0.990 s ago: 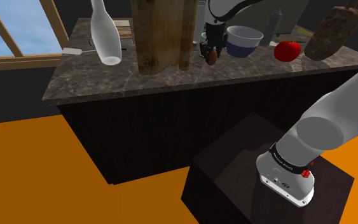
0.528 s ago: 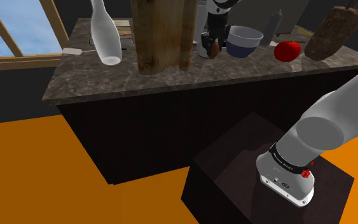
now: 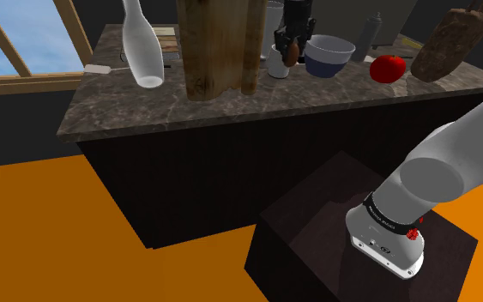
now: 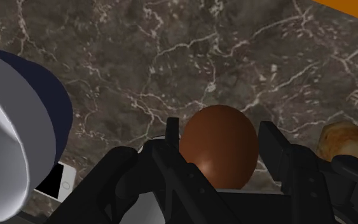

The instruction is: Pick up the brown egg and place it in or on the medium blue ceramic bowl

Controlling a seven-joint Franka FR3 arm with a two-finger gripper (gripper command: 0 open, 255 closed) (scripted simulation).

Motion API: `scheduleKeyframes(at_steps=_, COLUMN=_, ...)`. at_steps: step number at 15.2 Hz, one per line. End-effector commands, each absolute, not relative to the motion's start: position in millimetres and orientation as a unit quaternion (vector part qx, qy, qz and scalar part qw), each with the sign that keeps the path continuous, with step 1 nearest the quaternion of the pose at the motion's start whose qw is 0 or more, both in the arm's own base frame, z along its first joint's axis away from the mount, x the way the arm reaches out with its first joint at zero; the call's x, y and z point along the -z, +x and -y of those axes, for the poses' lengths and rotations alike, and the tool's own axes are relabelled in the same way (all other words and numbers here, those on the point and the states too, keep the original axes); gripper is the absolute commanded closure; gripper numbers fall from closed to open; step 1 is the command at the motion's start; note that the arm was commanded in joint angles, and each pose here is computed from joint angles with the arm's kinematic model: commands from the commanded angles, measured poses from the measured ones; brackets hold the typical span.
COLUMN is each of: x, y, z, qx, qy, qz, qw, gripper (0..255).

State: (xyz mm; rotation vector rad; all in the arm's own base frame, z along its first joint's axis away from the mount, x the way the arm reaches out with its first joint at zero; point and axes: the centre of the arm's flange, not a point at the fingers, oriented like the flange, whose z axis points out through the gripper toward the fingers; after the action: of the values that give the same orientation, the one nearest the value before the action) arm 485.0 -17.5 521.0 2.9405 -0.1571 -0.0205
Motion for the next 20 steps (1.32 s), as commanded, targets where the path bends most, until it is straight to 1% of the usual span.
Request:
scheduleKeyframes(at_steps=1, x=-532, y=485, z=16, qx=0.007, qy=0.994, qz=0.053, qw=0.098, gripper=255)
scheduleKeyframes(at_steps=19, x=-625, y=485, z=16, qx=0.007, qy=0.994, qz=0.053, qw=0.098, gripper=255)
scheduleKeyframes(at_steps=20, x=-625, y=486, z=30, qx=0.007, qy=0.994, qz=0.053, qw=0.098, gripper=255)
